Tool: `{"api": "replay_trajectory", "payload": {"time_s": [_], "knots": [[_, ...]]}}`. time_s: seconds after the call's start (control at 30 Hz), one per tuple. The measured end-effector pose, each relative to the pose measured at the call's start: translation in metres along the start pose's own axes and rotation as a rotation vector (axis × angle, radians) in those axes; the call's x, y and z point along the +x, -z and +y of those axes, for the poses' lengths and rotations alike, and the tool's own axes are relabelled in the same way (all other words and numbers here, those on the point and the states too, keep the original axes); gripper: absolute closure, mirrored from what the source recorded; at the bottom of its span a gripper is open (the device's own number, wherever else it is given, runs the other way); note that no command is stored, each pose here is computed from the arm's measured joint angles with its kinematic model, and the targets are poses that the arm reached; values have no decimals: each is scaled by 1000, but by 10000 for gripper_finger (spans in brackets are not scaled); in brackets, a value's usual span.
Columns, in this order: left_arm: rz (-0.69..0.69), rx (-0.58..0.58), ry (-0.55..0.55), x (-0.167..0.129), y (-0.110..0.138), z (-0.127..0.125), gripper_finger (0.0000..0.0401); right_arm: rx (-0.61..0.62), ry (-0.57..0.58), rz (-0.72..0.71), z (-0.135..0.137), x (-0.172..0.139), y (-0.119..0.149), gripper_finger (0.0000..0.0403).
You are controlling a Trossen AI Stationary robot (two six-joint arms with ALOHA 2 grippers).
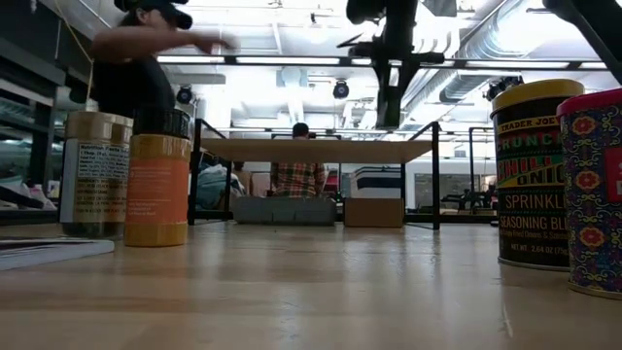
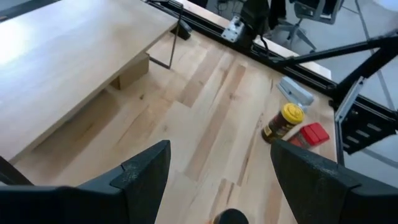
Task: Shelf spices
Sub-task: Put the green seasoning can on the shelf
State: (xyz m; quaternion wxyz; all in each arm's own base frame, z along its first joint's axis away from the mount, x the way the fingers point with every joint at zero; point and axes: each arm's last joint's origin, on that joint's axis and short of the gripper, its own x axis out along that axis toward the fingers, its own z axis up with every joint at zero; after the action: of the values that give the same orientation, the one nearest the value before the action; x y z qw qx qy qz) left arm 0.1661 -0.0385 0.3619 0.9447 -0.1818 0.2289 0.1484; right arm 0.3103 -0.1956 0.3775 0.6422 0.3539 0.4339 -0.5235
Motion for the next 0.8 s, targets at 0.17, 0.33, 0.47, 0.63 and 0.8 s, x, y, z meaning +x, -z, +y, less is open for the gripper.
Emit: {"api": "replay_trajectory", "payload": {"time_s": [0.17, 0.33, 0.47, 0.63, 0.8], "knots": [[-2, -5, -7, 1, -1, 1, 128, -5, -2, 37, 11, 10, 4, 292], [3, -5, 1, 1, -1, 1, 128, 17, -5, 38, 20, 9, 11, 292], [17, -5, 22, 1, 0, 0, 128, 51, -10, 44, 23, 9, 16, 292], [37, -3, 49, 0, 0, 0, 128, 100, 27, 68, 24, 18, 20, 292], [53, 3, 77, 0, 2, -2, 128, 101, 46, 99, 23, 25, 25, 284]]}}
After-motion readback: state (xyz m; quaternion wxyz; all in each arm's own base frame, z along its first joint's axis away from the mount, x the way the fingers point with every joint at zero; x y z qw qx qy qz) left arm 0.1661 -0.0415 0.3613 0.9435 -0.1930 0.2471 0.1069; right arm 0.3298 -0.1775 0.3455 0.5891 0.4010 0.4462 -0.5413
